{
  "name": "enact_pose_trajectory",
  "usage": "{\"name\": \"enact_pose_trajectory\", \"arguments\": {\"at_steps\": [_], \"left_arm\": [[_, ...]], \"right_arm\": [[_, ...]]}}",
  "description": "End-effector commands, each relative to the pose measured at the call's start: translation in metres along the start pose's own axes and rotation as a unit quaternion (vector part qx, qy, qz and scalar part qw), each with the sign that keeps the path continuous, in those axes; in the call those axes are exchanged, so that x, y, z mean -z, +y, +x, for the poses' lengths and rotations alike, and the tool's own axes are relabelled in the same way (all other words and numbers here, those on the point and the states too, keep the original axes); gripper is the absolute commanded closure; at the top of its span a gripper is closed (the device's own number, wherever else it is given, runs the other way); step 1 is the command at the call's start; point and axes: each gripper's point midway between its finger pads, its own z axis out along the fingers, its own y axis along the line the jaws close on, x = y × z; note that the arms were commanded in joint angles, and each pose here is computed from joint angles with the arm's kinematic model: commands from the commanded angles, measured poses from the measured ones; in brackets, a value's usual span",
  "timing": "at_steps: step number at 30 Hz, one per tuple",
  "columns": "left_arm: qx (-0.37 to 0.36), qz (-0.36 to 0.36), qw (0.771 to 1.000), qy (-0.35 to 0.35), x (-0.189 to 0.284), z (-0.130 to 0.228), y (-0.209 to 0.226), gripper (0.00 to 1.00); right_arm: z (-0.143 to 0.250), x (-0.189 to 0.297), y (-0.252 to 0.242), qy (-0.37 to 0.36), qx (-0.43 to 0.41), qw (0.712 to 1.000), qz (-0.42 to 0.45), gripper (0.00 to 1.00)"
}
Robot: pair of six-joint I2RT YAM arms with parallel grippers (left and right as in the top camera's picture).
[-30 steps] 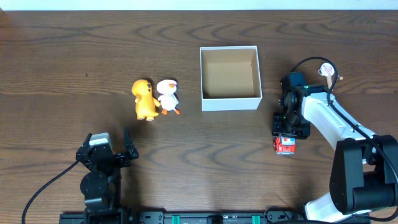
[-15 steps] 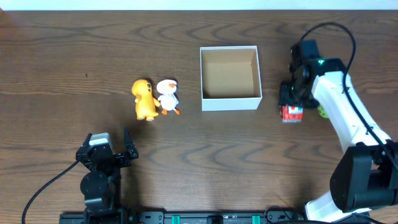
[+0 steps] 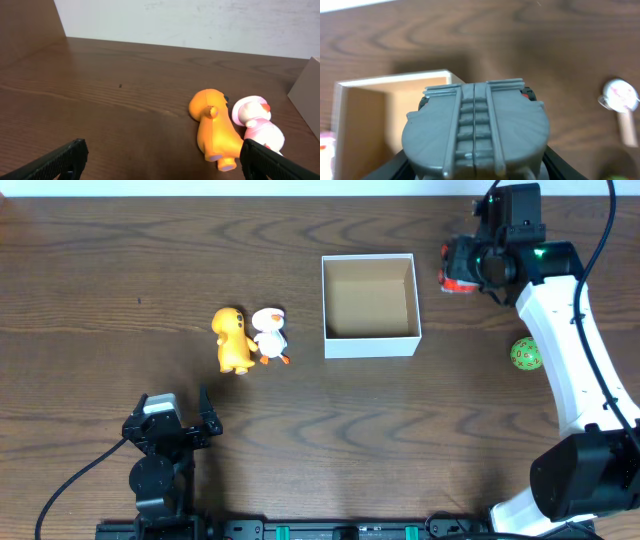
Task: Pack container
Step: 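Carry the truck over the white box and lower it inside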
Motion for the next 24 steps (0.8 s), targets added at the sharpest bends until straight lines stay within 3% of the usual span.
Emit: {"name": "enact_pose_trajectory", "arguments": {"at_steps": [1, 9, 24], "left_arm": [[-0.004, 0.002, 1.000, 0.027, -0.001, 0.016, -0.001, 0.02], [-0.004, 0.002, 1.000, 0.027, -0.001, 0.016, -0.001, 0.02], [-0.004, 0.002, 1.000, 0.027, -0.001, 0.016, -0.001, 0.02]], "right_arm": [[-0.010, 0.004, 0.037, -0.019, -0.010, 0.998, -0.052, 0.83], [-0.023, 0.004, 0.095, -0.071, 0.029, 0.991, -0.107, 0.82], [0.036, -0.078, 0.109, 0.027, 0.054, 0.994, -0.088, 0.79]]}}
